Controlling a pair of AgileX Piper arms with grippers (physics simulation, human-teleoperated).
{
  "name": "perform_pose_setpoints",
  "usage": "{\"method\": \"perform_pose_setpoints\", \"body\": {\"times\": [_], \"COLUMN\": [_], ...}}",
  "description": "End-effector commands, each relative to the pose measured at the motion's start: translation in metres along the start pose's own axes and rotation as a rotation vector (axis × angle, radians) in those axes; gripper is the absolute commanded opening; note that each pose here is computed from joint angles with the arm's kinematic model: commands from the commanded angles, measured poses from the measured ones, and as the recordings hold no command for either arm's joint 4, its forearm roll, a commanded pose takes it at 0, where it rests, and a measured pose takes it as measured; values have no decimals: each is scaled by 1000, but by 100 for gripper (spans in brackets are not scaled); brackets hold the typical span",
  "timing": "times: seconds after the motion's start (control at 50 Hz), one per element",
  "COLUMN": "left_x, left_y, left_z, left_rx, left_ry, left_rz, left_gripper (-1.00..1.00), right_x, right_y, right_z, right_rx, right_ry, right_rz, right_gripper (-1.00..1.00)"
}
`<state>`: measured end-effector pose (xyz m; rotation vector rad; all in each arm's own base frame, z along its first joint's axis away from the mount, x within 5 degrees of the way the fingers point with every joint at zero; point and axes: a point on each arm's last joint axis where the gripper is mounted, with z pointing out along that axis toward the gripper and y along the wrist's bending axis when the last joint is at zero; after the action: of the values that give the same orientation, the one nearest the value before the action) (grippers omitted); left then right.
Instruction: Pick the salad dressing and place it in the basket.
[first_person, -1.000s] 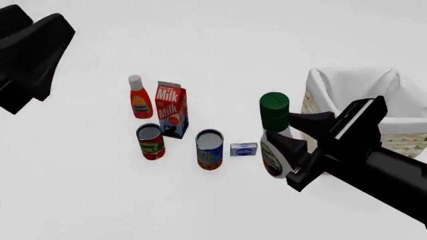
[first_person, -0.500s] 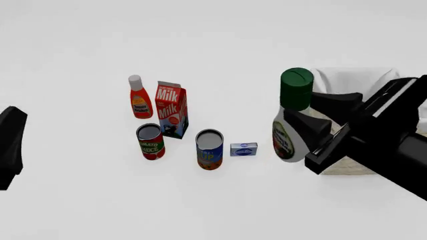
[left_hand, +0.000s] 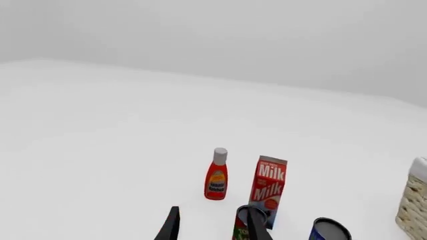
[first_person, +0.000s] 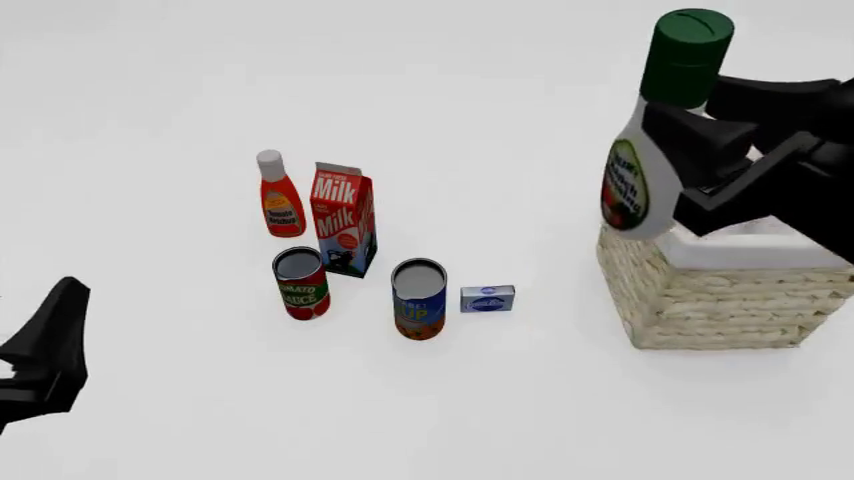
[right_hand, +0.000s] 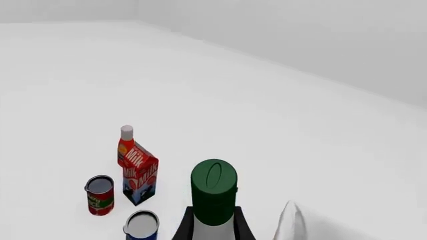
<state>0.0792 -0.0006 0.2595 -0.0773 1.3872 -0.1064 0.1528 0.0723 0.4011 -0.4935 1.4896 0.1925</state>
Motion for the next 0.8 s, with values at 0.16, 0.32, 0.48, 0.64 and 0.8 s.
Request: {"method": "perform_pose_setpoints", "body": {"times": [0.16, 0.32, 0.48, 0.64, 0.8], "left_x": [14, 12, 12, 11, 11], "left_y": [3, 2, 3, 3, 3], "left_z": [-2, -3, -4, -4, -5], "left_rx": [-24, -17, -21, -24, -22], "left_ry": [42, 37, 39, 40, 41], "left_rz": [-21, -25, -31, -32, -35], "left_gripper": [100, 100, 100, 100, 100], "right_x": [-34, -51, -49, -46, -37], "right_y": [-42, -63, -88, -105, -122], "right_z": [16, 22, 39, 46, 58], "right_rx": [198, 281, 371, 427, 472], "right_ry": [-50, -75, -57, -49, -27], "right_rz": [5, 9, 23, 34, 28], "right_gripper": [-100, -100, -100, -100, -100]}}
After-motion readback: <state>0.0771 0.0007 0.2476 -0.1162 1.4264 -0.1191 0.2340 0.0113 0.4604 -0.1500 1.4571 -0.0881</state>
